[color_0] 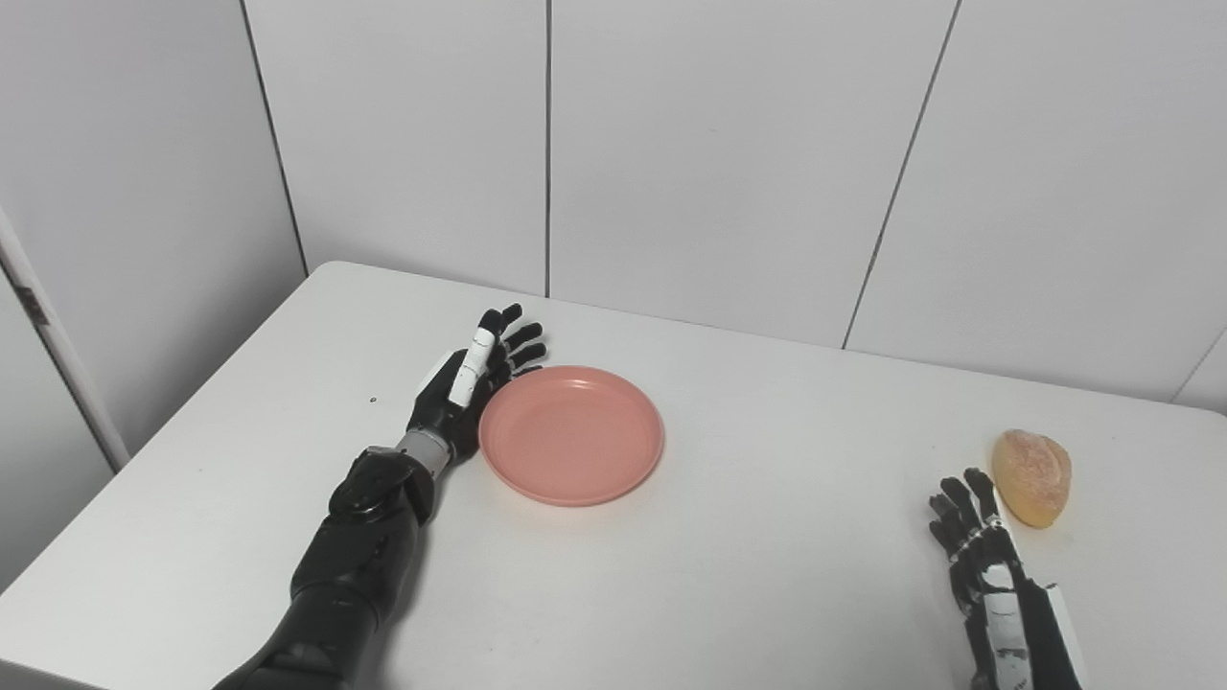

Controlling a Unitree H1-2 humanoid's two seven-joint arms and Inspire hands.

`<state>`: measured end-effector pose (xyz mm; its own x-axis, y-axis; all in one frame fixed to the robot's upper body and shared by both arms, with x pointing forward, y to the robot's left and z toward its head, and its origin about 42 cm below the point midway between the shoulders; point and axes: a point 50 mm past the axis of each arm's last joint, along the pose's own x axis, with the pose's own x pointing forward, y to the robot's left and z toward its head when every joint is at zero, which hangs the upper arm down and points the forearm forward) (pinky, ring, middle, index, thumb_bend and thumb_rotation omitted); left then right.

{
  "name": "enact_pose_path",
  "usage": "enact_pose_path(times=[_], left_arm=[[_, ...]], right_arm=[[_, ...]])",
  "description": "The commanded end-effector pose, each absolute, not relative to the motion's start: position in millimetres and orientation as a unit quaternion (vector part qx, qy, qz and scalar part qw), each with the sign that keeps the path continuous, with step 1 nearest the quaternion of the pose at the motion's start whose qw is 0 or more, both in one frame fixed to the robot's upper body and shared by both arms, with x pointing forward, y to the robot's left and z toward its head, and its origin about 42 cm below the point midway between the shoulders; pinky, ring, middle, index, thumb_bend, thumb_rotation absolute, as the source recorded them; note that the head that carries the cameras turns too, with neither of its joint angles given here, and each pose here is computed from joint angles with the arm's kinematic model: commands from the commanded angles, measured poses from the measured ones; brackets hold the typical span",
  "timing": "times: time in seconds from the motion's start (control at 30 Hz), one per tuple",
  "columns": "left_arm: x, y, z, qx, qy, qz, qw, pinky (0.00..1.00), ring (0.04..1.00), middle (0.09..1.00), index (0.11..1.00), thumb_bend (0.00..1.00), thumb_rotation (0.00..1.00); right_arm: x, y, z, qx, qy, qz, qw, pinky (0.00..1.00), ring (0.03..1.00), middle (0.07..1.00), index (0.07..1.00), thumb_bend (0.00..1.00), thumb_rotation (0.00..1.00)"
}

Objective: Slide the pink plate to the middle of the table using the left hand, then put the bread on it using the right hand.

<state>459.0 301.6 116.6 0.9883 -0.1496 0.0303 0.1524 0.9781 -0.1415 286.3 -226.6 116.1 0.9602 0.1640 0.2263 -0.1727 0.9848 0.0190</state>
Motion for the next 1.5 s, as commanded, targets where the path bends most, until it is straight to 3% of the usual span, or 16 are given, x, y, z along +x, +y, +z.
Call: enact_pose_path(times=[0.0,0.43,0.7,1.07,1.2,1.47], left_arm=[[463.9,290.2,120.8,-0.07,-0.017,-0.091,0.993,0.87,0.909,0.921,0.966,0.96,0.88],[455.7,246.1,100.9,-0.064,0.008,-0.104,0.992,0.85,0.895,0.906,0.966,0.96,0.89],[451.7,225.7,94.6,-0.044,0.023,-0.109,0.993,0.86,0.907,0.912,0.97,0.89,0.91],[438.6,199.9,98.8,-0.034,0.006,-0.111,0.993,0.84,0.878,0.901,0.961,0.81,0.91],[430.1,187.6,100.1,-0.044,0.001,-0.116,0.992,0.85,0.887,0.907,0.968,0.78,0.9],[419.9,170.7,100.4,-0.043,0.0,-0.134,0.99,0.86,0.894,0.915,0.966,0.77,0.92]], right_arm=[[275.0,-219.5,97.9,0.034,-0.074,0.084,0.993,0.97,0.954,0.956,0.987,0.8,0.95],[277.3,-207.1,102.9,0.035,-0.075,0.089,0.993,0.96,0.941,0.942,0.975,0.77,0.95],[278.6,-196.2,104.7,0.035,-0.074,0.089,0.993,0.97,0.948,0.951,0.974,0.78,0.95],[280.2,-180.6,110.5,0.024,-0.071,0.088,0.993,0.96,0.952,0.956,0.981,0.79,0.93],[280.8,-177.5,111.3,0.021,-0.072,0.092,0.993,0.97,0.959,0.965,0.99,0.73,0.93],[282.5,-173.2,112.4,0.017,-0.074,0.094,0.993,0.97,0.962,0.965,0.992,0.72,0.94]])
